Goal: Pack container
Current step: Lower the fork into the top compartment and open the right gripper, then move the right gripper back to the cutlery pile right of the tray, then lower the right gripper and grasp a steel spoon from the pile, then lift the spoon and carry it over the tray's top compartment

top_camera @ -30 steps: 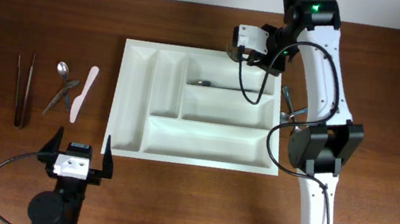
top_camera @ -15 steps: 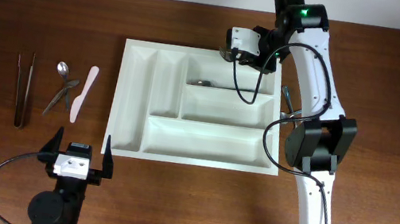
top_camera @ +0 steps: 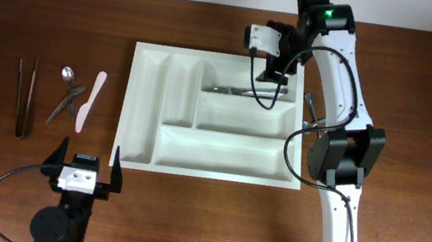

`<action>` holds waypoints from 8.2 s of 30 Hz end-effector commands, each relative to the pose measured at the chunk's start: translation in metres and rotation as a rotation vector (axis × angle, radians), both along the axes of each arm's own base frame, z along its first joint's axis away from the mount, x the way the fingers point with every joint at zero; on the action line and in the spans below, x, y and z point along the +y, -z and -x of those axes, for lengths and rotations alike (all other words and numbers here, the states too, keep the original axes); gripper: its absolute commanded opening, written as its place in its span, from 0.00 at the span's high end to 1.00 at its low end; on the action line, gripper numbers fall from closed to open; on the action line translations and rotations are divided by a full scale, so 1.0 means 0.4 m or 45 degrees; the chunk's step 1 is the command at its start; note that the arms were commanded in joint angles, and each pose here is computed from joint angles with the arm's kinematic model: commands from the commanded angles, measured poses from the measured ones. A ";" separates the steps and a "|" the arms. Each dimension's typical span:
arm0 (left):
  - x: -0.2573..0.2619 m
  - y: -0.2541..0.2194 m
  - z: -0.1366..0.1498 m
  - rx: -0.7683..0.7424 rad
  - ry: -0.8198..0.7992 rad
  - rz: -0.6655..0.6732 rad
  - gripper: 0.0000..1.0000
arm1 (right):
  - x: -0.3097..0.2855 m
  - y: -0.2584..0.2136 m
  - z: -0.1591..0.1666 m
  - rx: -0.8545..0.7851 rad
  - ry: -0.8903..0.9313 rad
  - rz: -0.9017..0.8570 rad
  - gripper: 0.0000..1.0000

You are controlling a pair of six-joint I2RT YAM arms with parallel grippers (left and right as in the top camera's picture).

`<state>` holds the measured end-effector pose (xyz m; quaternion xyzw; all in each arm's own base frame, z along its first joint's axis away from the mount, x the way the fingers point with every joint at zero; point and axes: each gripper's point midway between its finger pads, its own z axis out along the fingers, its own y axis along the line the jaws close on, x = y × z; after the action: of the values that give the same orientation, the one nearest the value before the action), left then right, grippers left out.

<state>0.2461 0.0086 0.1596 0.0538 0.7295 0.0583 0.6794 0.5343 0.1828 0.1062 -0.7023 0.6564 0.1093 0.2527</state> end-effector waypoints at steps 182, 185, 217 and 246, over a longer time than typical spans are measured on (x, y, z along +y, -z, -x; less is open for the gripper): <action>-0.003 0.002 0.001 -0.002 0.012 -0.011 0.01 | -0.414 0.473 0.229 1.143 3.141 0.191 0.96; -0.003 0.002 0.001 -0.002 0.012 -0.011 0.01 | -0.434 0.473 0.228 1.124 3.161 0.189 0.96; -0.003 0.002 0.001 -0.002 0.012 -0.011 0.01 | -0.709 0.391 0.138 0.964 2.990 0.020 0.96; -0.003 0.002 0.001 -0.002 0.012 -0.011 0.01 | -0.701 0.159 0.013 0.660 2.497 -0.011 0.96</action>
<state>0.2461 0.0086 0.1596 0.0538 0.7295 0.0583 0.6794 0.5265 -0.1056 0.0397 0.2168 0.9728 0.0073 0.0811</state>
